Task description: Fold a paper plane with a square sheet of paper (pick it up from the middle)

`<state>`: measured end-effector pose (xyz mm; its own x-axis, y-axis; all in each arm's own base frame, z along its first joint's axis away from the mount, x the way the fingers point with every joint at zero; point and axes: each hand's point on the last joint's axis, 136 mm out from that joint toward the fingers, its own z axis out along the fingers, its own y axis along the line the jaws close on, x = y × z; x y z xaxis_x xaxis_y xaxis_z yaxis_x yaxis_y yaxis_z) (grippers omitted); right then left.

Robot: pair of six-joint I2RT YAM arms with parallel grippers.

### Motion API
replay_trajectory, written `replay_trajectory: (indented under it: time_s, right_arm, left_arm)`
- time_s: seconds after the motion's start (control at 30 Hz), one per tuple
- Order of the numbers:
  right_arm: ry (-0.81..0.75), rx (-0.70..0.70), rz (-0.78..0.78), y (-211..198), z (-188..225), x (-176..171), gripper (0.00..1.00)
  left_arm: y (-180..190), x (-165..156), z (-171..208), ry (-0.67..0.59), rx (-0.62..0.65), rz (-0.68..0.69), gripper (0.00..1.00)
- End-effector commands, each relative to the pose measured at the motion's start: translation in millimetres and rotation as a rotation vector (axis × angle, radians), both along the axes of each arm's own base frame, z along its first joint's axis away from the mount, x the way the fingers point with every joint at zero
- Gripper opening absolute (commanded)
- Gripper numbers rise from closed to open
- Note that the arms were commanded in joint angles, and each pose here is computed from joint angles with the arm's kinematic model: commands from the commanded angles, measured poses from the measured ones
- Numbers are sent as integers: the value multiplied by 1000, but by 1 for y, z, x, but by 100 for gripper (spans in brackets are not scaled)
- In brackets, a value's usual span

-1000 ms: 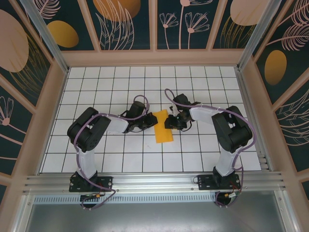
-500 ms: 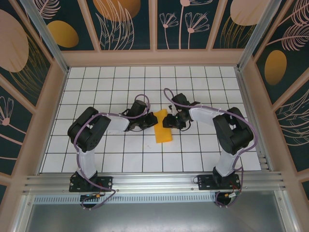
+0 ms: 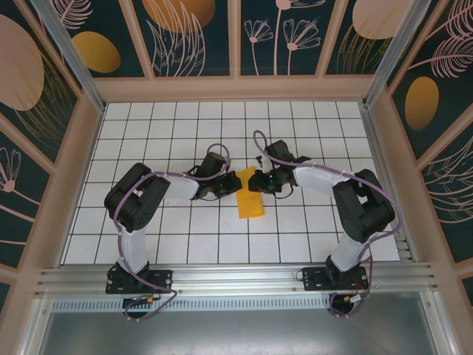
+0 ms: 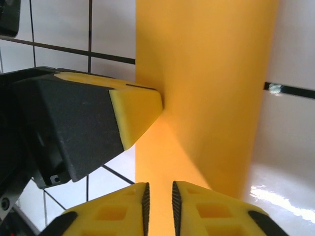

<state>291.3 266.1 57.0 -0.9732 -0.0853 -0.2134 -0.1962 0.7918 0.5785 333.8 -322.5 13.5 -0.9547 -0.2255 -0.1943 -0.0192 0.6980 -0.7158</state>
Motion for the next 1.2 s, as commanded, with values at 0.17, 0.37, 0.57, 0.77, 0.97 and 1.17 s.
replay_trajectory:
  time_s: [0.17,0.37,0.57,0.77,0.97,1.17]
  right_arm:
    - [68,-12,11,-6,-30,-14,22]
    - [109,-50,-14,-24,-51,-24,21]
    - [123,-61,-20,-29,-55,-26,21]
    - [89,78,10,-12,-14,-28,21]
    - [197,62,-3,-24,-43,-60,19]
    - [234,22,-41,-35,-56,-72,17]
  left_arm:
    - [39,-25,-68,128,230,38,6]
    - [44,-27,-73,134,258,44,5]
    - [44,-27,-75,138,257,41,5]
    - [43,-27,-76,140,256,39,5]
    - [43,-28,-77,140,257,39,5]
    - [43,-27,-78,139,258,40,5]
